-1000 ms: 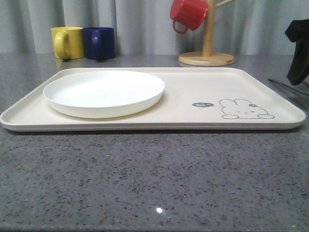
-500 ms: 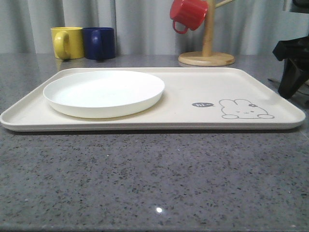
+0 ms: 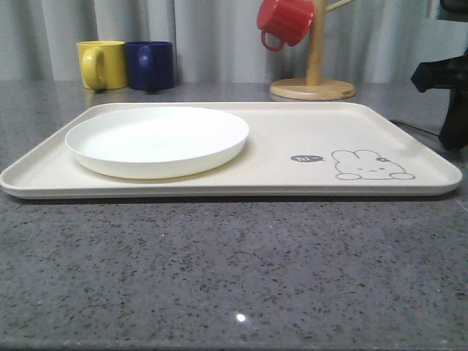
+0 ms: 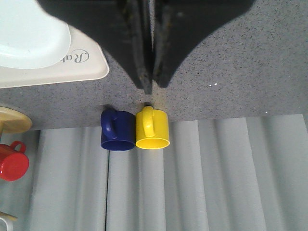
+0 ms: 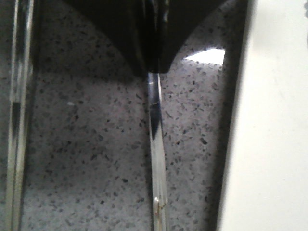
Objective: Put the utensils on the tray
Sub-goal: 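Grasp the fork with the right gripper and set it on the tray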
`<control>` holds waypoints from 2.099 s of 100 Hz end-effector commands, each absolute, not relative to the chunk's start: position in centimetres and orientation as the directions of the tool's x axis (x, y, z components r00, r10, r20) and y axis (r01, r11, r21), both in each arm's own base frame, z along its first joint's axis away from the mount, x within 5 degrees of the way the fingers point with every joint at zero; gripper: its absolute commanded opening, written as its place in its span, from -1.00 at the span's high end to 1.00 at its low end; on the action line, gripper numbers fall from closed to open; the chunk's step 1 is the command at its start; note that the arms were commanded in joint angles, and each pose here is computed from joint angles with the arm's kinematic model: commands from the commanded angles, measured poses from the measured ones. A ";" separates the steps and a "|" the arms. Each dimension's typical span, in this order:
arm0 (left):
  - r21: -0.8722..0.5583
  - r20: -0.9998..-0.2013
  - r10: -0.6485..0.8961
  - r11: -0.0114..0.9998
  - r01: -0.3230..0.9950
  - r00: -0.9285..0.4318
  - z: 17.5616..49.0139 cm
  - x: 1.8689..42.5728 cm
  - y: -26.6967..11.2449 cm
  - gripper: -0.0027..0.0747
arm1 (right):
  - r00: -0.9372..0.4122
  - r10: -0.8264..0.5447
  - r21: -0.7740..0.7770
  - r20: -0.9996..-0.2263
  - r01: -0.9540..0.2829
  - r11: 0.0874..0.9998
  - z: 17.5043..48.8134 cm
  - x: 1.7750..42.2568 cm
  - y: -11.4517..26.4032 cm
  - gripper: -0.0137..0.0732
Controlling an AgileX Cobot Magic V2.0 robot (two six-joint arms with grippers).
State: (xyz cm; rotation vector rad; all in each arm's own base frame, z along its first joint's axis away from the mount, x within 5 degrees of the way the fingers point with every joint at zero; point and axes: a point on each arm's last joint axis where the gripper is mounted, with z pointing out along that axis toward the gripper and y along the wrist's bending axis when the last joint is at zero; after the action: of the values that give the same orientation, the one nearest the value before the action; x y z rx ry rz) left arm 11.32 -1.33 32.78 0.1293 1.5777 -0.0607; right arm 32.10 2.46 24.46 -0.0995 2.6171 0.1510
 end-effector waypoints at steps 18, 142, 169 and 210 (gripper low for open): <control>0.030 -0.995 0.022 0.996 0.089 0.092 34.4 11.2 -1.1 0.98 | -0.759 -0.029 0.096 -0.650 -0.119 0.988 31.5 31.6 2.6 0.77; 0.030 -0.995 0.022 0.996 0.089 0.092 34.4 11.2 -1.1 0.98 | -0.768 0.137 0.331 -0.626 -0.103 0.938 31.2 30.2 17.2 0.77; 0.030 -0.995 0.022 0.996 0.089 0.092 34.4 11.2 -1.1 0.98 | -0.792 0.143 0.331 -0.593 -0.077 0.941 28.9 30.9 18.8 0.77; 0.030 -0.995 0.022 0.996 0.089 0.092 34.4 11.2 -1.1 0.98 | -0.809 0.158 0.336 -0.566 -0.051 0.940 27.9 31.2 19.1 0.12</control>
State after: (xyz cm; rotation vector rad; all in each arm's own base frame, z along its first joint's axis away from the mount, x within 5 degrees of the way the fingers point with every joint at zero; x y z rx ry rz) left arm 11.32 -1.33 32.78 0.1293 1.5777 -0.0607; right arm 31.04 19.02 25.05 0.0879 2.5905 0.3798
